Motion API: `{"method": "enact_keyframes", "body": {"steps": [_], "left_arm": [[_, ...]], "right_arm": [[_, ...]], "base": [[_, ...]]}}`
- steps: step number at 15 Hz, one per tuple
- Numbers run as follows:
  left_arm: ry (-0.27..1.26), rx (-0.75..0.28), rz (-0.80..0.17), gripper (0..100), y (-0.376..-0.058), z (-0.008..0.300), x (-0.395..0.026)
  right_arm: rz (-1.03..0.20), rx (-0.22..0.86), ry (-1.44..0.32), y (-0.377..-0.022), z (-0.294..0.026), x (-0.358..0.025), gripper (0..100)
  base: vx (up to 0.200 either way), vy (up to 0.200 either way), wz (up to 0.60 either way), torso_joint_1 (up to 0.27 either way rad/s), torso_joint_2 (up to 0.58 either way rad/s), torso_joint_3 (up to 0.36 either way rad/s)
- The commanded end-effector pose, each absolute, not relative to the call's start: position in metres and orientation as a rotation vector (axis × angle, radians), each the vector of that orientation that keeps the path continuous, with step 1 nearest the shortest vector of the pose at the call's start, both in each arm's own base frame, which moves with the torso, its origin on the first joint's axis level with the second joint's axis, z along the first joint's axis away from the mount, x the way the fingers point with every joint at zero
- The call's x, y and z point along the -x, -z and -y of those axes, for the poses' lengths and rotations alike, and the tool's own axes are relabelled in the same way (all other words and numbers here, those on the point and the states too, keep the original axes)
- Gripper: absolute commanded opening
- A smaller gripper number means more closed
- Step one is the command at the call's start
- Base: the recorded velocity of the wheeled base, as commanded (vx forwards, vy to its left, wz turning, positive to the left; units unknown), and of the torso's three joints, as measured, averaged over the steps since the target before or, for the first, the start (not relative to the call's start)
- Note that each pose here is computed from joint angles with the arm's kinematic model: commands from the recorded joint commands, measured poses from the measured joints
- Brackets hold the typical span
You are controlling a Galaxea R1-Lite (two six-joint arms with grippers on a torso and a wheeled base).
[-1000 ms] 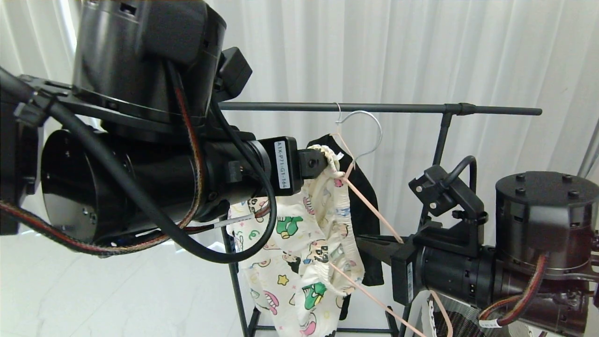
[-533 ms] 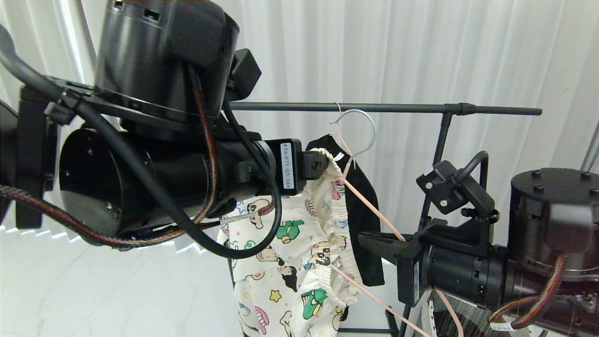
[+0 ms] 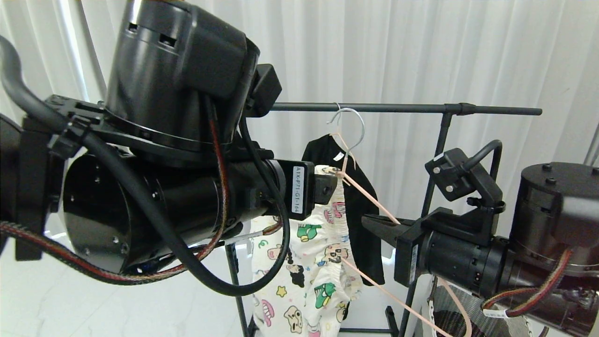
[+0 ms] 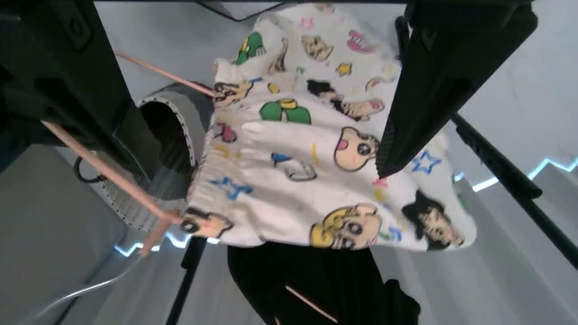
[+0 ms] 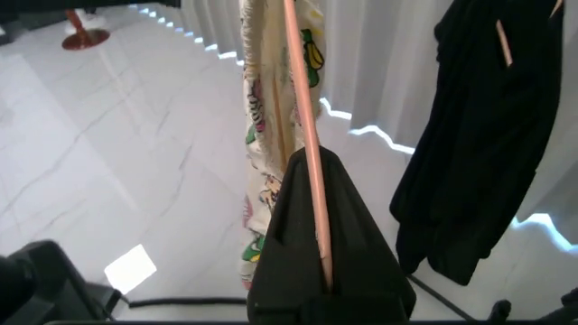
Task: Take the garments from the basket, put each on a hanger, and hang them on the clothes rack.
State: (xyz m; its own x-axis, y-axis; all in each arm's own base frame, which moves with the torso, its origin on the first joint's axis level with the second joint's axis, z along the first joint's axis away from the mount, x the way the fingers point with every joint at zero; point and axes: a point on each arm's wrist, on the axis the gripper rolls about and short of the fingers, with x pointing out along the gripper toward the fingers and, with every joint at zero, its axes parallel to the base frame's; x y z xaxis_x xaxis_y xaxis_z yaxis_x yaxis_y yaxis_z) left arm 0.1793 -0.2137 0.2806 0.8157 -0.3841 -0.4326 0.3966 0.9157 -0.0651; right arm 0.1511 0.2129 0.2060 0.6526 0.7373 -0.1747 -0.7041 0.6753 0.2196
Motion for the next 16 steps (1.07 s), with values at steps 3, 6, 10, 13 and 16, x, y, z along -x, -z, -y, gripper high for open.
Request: {"method": "enact_keyframes", "body": {"steps": [3,6,10,13,16], "left_arm": [[0.420,-0.073,-0.453,100,-0.278,0.200,-0.169],[0.450,-0.206,-0.448,100,-0.269,0.156,-0.153],[0.611,-0.189,-0.375,100,-0.281,0.124,-0.148],[0.901,-0.295,-0.280,100,-0.263,0.109,-0.142],[1.111,-0.430,-0.231,100,-0.237,0.102,-0.133]], "right_arm": [[-0.203,-0.140,-0.812,-0.204,-0.209,-0.149,0],[-0.152,-0.114,-0.794,-0.202,-0.190,-0.144,0],[-0.118,-0.094,-0.873,-0.204,-0.165,-0.129,0],[-0.114,-0.056,-0.989,-0.197,-0.150,-0.114,0],[-0.122,-0.011,-1.085,-0.188,-0.143,-0.105,0]], "base": [[0.000,0.000,0.00,0.000,0.00,0.000],[0.000,0.000,0.00,0.000,0.00,0.000],[0.000,0.000,0.00,0.000,0.00,0.000],[0.000,0.000,0.00,0.000,0.00,0.000],[0.000,0.000,0.00,0.000,0.00,0.000]]}}
